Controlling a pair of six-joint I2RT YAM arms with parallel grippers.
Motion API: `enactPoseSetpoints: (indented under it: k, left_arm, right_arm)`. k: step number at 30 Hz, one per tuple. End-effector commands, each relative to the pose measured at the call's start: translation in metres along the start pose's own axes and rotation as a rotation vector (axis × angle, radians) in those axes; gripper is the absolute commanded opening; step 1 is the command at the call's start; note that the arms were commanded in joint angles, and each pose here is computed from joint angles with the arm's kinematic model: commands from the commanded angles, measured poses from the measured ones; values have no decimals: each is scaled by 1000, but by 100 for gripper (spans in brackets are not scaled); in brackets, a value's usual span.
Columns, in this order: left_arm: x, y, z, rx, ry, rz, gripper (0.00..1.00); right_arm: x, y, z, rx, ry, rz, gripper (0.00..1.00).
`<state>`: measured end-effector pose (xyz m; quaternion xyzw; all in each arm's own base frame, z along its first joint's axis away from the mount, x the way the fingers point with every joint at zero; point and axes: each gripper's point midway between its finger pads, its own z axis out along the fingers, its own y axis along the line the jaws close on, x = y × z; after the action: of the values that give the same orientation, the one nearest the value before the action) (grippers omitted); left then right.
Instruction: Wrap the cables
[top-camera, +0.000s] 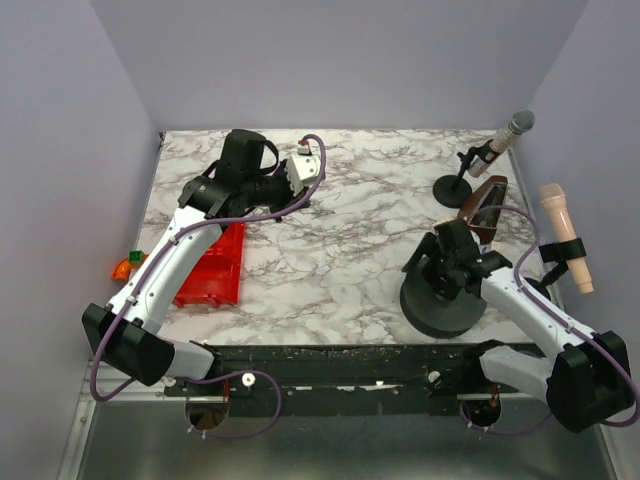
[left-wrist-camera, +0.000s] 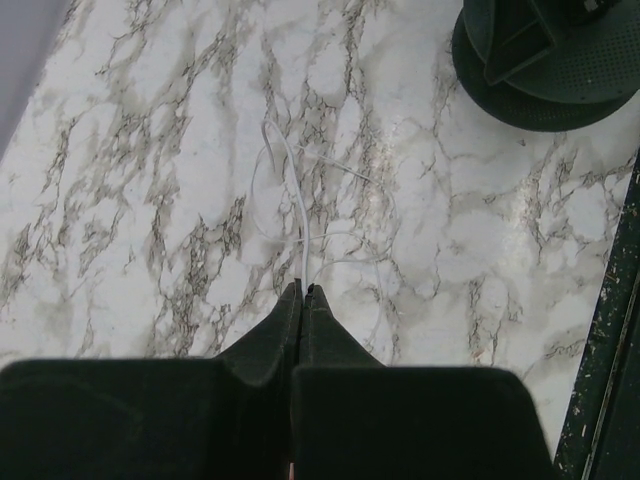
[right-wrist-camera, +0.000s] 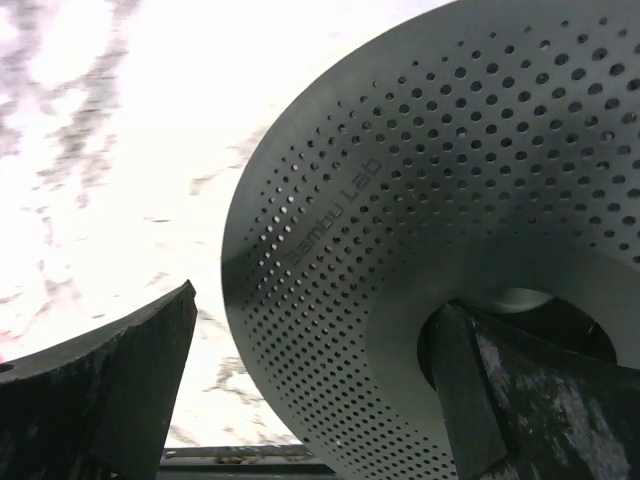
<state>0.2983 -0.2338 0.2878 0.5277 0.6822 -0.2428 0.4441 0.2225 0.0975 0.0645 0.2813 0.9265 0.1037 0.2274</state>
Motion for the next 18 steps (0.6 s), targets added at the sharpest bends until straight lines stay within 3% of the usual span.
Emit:
enactPoseSetpoints:
  k: [1, 9, 18]
  left_arm:
    - [-4, 7, -8, -25, -13, 14, 0]
    - [13, 47, -24, -134, -33, -80, 0]
    - [51, 48, -17, -118, -53, -265, 0]
  right_arm:
    - [-2, 85, -10, -376, 19, -139, 100]
    - [1, 188, -8, -541, 85, -504, 98]
    - [-11, 211, -38, -618, 56, -721, 94]
